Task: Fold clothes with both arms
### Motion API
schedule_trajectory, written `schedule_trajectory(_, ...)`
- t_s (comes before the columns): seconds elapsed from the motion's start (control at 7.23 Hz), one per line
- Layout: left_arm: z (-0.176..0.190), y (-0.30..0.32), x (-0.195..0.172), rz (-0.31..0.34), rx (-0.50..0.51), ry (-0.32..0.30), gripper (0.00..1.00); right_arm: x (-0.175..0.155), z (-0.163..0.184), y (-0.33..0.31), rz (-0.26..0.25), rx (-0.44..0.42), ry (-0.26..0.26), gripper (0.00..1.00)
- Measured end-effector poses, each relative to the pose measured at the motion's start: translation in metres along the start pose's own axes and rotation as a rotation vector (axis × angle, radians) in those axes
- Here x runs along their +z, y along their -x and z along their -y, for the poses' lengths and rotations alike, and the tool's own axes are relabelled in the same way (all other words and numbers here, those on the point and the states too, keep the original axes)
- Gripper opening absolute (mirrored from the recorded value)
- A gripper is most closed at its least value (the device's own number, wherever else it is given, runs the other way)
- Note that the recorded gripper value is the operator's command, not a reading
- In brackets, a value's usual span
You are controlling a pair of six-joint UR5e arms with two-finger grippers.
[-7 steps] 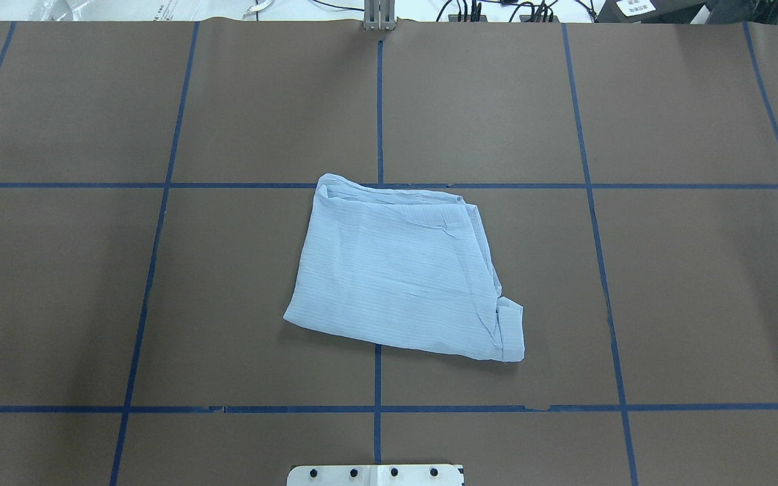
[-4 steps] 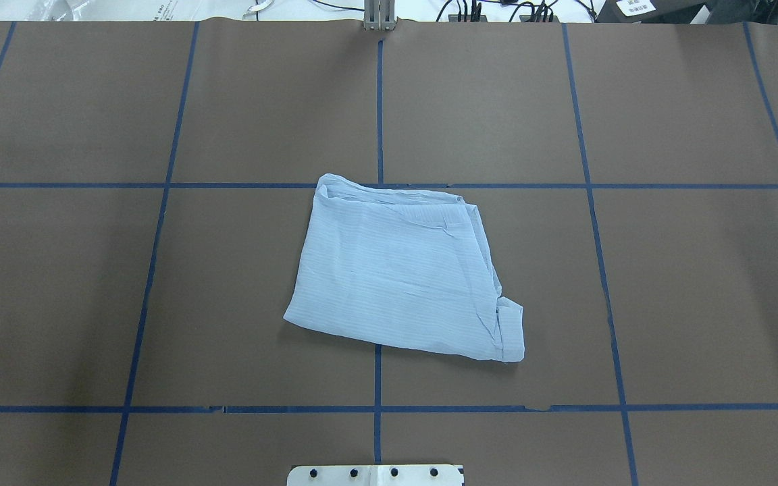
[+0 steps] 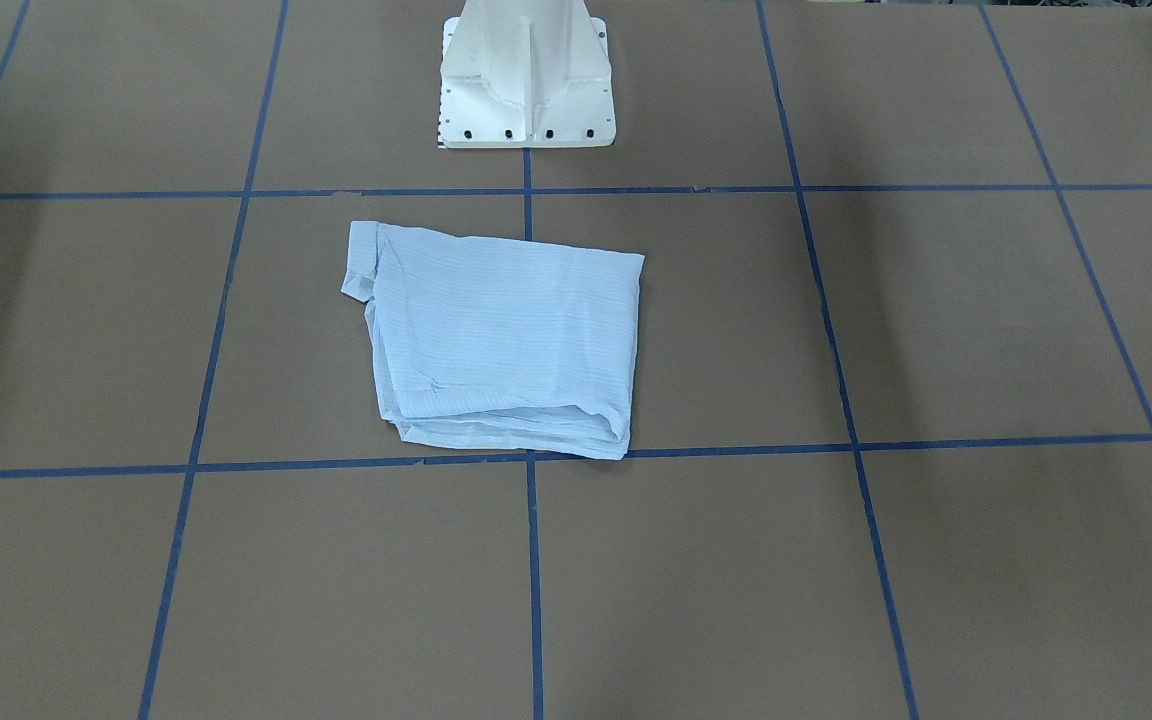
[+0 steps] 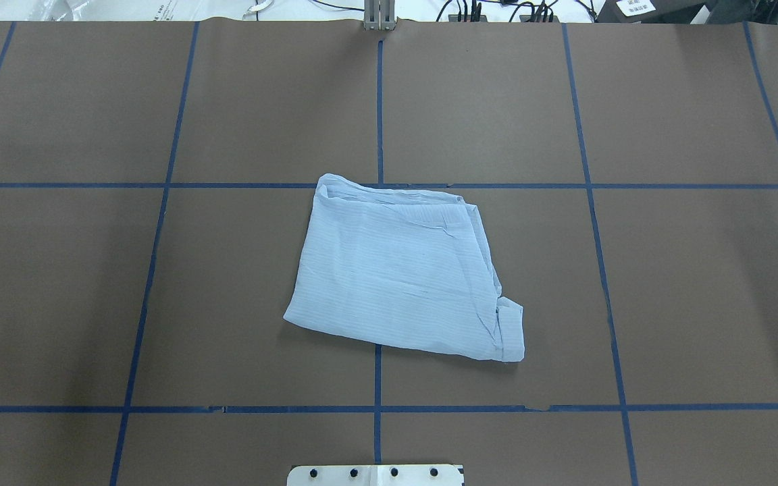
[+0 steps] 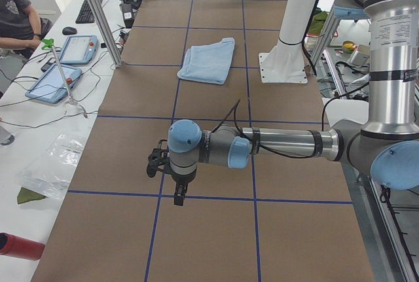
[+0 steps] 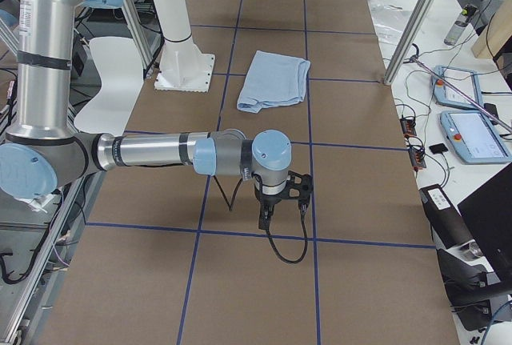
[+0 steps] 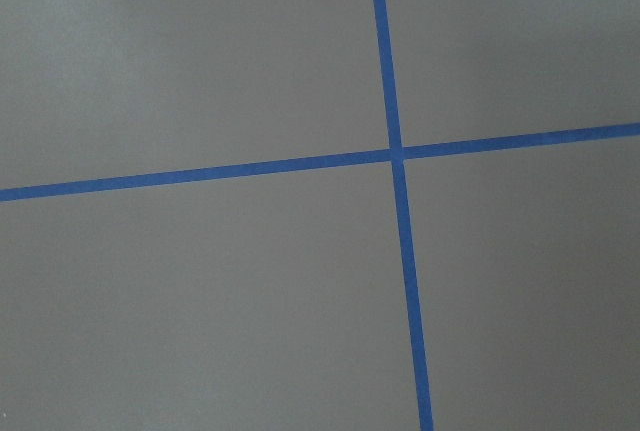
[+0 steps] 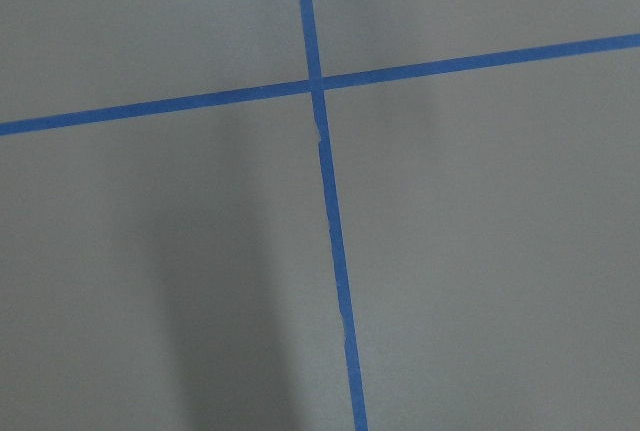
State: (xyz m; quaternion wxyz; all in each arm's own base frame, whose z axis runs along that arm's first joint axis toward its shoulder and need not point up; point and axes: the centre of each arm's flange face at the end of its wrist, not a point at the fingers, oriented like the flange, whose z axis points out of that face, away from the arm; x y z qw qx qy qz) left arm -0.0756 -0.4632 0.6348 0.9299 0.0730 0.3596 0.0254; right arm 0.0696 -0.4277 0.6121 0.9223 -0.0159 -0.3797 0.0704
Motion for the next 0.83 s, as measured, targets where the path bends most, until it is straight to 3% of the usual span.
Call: schedule_trajectory(0.83, 0.0017, -0.0028, -0.0029, -0.001, 0.003, -0.005, 1.0, -0.0019, 0.0027, 0.0025, 0.002, -0.005, -0.004, 1.0)
